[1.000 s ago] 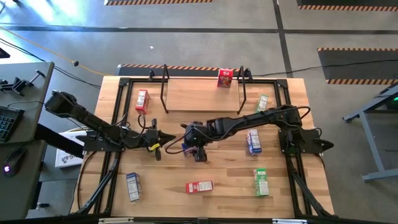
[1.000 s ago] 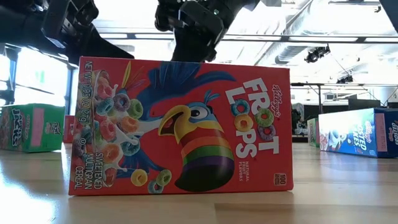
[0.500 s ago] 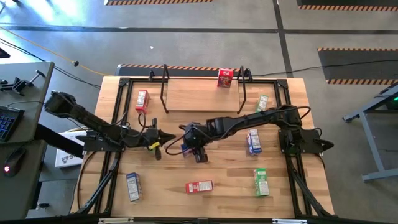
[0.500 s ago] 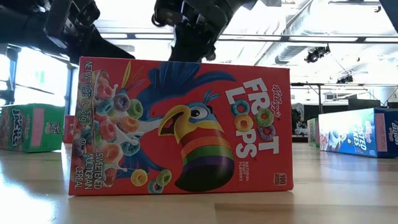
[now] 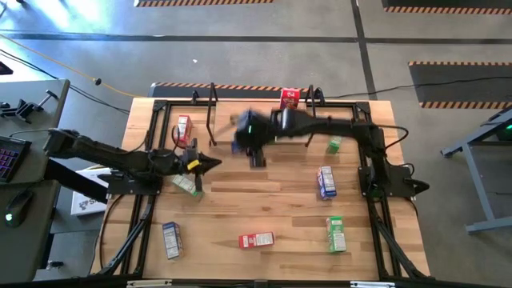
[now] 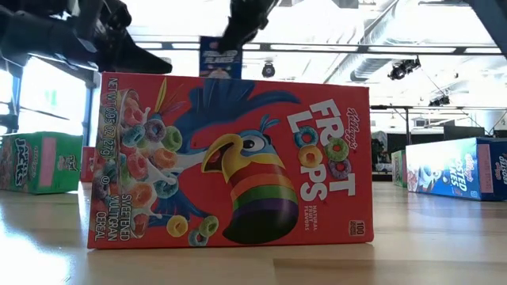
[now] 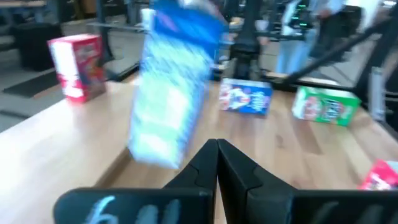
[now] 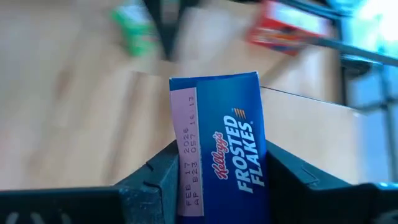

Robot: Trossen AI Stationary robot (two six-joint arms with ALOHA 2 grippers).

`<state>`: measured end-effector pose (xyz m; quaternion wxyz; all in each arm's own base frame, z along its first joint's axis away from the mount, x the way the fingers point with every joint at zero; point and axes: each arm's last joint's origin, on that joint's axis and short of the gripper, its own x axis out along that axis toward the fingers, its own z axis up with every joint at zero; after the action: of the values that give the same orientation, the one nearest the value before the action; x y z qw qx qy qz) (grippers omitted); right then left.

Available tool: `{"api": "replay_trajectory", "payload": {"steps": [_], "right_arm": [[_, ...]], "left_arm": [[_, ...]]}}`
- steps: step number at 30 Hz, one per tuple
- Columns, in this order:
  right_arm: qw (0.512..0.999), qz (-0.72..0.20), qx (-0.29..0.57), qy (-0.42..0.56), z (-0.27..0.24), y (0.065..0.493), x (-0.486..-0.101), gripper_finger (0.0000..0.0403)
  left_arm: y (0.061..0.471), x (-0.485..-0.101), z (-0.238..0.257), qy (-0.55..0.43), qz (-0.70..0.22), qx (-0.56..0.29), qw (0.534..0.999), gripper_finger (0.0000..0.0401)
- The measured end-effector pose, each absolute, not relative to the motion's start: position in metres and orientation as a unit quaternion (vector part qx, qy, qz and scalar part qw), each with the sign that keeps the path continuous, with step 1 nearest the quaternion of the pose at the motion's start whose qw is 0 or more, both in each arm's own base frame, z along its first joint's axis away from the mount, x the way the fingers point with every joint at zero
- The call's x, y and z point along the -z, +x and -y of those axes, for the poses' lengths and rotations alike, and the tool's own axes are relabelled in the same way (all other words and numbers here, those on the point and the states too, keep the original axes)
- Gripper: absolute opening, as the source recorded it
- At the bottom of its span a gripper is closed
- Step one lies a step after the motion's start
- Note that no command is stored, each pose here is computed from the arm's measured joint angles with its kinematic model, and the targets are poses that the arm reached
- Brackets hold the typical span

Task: Stack cereal on shelf
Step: Put the middle blue cereal box on the shelf

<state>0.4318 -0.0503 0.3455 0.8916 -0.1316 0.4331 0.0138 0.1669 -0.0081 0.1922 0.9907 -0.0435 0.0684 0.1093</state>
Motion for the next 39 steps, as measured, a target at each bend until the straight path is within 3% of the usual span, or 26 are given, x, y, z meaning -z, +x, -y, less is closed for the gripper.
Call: {"api": "replay_trajectory", "payload": {"steps": [8,19,28,39], "right_arm": [[0.902,-0.414,0.024,-0.119,0.164,0.397,-0.368,0.0155],[0.9,-0.423,0.02,-0.099,0.27,0.373,-0.324,0.0155],[0.894,-0.443,0.018,-0.064,0.298,0.377,-0.282,0.0155],[0.894,-0.446,0.034,-0.029,0.3,0.378,-0.277,0.0155]], "left_arm": [[0.16,-0.188,-0.015,-0.078,-0.09,-0.13,0.984,0.0],[0.148,-0.169,-0.032,-0.099,-0.04,-0.164,0.981,0.0],[0.147,-0.168,-0.038,-0.099,-0.04,-0.182,0.977,0.0],[0.147,-0.168,-0.038,-0.1,-0.04,-0.185,0.977,0.0]]}}
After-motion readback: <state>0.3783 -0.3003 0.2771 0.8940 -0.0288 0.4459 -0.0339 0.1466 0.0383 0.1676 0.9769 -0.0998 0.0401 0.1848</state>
